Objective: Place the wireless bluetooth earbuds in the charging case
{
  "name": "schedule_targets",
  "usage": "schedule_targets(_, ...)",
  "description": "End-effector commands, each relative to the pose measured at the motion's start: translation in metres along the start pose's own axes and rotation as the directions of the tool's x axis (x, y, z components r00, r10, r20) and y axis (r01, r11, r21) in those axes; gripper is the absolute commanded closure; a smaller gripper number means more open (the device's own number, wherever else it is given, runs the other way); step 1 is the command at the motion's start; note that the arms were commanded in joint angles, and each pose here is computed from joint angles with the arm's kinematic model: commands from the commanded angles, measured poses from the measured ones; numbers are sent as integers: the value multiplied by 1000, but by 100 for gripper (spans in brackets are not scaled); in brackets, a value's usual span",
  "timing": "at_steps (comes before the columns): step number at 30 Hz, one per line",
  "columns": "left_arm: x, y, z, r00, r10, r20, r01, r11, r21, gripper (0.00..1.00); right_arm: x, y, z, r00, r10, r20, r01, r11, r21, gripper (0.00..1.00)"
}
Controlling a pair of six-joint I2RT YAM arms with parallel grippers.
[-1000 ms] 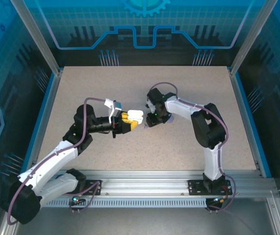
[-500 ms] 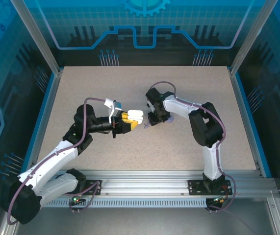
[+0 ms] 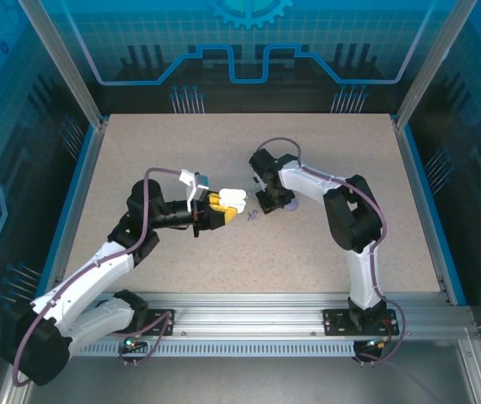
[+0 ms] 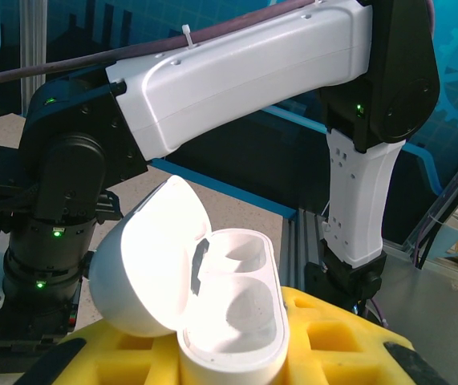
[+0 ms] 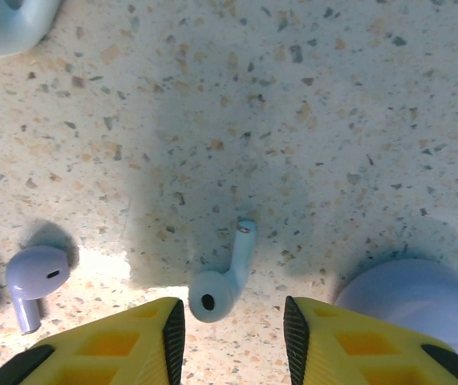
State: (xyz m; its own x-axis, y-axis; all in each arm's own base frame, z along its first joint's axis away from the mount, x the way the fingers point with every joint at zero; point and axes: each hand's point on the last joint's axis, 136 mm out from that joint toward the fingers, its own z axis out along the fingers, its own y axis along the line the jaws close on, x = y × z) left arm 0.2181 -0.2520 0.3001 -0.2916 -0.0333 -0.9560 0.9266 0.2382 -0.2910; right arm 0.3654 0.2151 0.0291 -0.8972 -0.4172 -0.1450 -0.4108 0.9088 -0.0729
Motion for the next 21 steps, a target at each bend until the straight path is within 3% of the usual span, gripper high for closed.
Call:
schedule_targets(1,-10,-2,-3,999,32,22,-32,999,-8,84,-8,18,-25,998,-19,53,24,995,-95,59)
schedule_targets(4,-11,-3,-3,999,35,24,-35,999,-6,84,-15,19,-36,996,9,93,3,991,-132,59)
schedule_targets(9,-12,-4,-4,999,38,26,-37,999,-6,84,-22,2,-37,994,51,93,-44,996,-78,61)
schedule_targets(15,-12,-4,-4,999,37,25,-37,999,-4,84,-23,-22,-21,994,97,50,-99,995,24,80)
schedule_targets(21,-12,-4,-4,999,39,25,-38,999,-9,84,-24,-28,-4,994,104,10,-105,993,47,84)
